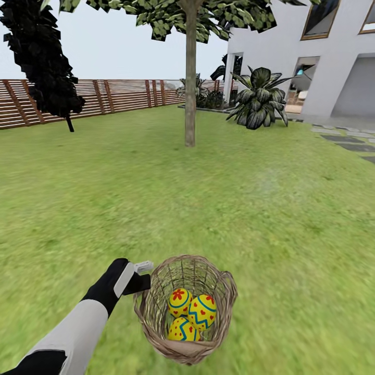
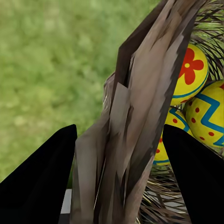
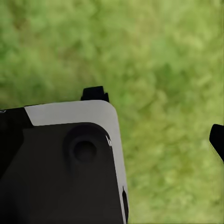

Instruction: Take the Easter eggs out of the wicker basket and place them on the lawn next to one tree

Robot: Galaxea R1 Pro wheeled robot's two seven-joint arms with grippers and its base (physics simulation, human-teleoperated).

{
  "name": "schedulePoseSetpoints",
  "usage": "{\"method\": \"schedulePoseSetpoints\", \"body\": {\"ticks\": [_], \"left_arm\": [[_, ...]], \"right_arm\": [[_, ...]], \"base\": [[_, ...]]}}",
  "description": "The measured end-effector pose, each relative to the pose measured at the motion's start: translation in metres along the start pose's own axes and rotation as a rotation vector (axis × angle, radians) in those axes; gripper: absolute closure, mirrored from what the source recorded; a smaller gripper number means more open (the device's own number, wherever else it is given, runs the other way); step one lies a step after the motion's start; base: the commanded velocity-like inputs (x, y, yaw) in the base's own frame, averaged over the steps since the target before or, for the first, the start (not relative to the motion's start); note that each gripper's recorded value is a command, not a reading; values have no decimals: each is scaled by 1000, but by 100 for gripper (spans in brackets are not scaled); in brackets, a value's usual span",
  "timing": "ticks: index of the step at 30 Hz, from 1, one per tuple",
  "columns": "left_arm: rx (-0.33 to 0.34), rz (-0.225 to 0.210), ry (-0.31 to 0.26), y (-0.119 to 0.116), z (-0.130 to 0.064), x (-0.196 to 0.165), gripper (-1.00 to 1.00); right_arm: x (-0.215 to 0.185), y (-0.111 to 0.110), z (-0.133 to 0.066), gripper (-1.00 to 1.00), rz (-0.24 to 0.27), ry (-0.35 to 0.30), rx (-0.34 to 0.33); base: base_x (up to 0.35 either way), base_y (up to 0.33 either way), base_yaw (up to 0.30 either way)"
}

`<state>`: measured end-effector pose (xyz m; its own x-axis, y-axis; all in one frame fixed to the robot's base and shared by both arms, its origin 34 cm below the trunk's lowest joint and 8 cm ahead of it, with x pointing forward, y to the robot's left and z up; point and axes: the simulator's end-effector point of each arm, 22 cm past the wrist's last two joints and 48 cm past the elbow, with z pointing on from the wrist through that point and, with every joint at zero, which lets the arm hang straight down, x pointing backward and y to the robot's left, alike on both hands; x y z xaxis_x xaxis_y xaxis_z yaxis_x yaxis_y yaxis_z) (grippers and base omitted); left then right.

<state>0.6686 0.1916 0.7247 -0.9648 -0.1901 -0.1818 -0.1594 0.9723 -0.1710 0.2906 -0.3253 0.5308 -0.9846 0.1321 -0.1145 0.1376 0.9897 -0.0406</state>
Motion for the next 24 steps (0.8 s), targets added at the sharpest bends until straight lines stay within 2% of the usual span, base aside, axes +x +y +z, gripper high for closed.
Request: {"method": "schedulePoseSetpoints", "body": {"ticks": [24], "left_arm": [[0,0,0,0,0,0,100]], "right_arm": [[0,0,0,-100,0,0,0]], "base": [[327,0,0]]}}
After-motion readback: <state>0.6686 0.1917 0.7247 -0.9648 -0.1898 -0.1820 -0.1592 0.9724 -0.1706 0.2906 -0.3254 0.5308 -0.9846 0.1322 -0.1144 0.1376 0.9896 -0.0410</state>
